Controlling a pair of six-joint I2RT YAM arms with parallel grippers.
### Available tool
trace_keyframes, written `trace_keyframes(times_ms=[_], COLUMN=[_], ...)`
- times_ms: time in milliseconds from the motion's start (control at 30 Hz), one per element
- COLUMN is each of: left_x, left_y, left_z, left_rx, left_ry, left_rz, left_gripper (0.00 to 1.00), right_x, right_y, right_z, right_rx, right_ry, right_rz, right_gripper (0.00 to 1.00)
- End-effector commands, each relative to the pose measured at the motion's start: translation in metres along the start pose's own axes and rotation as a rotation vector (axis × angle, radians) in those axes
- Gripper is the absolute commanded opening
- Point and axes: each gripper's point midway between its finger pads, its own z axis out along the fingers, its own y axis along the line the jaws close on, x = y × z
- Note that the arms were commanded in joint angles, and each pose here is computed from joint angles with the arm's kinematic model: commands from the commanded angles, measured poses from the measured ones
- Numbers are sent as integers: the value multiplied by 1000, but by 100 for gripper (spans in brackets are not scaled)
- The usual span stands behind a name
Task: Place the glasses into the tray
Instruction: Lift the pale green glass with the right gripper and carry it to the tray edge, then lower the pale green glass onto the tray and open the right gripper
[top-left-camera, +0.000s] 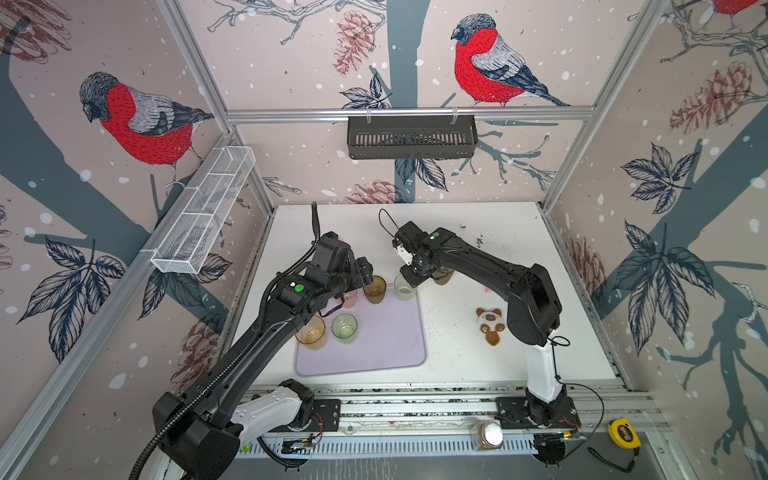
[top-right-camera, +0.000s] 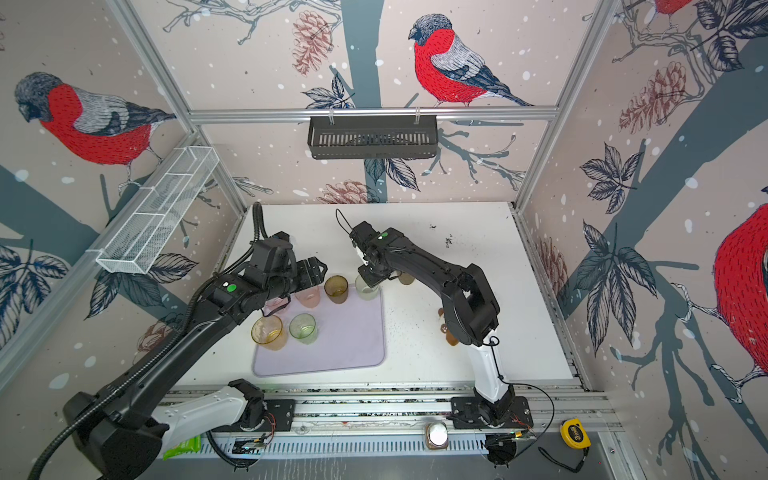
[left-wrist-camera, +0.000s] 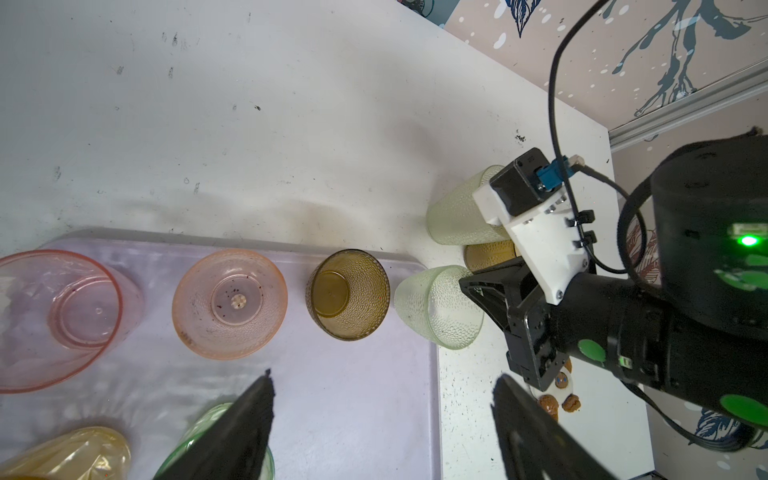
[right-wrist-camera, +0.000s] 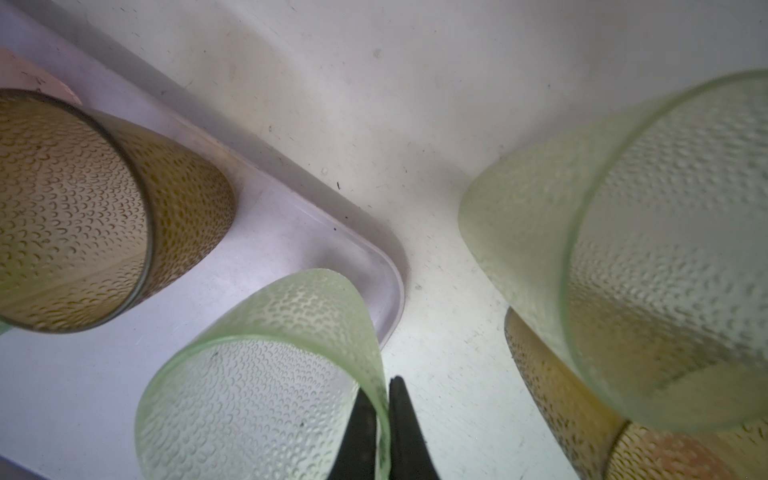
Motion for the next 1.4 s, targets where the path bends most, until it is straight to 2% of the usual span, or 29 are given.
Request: trace_keyframes(times_ms=[0,1367], left_x=[-3,-1], left_y=[3,8], left_z=[1,1], left_rx=[-15,-19], left_ry=[-15,-23], left_rz=[-4,-10], left_gripper=[83,83], right_x=[-2,1], right_y=[1,1], right_z=[1,18], right_rx=[-12,-11], right_ry=[3,35], right_rz=[-10,-19], right_gripper=[1,3])
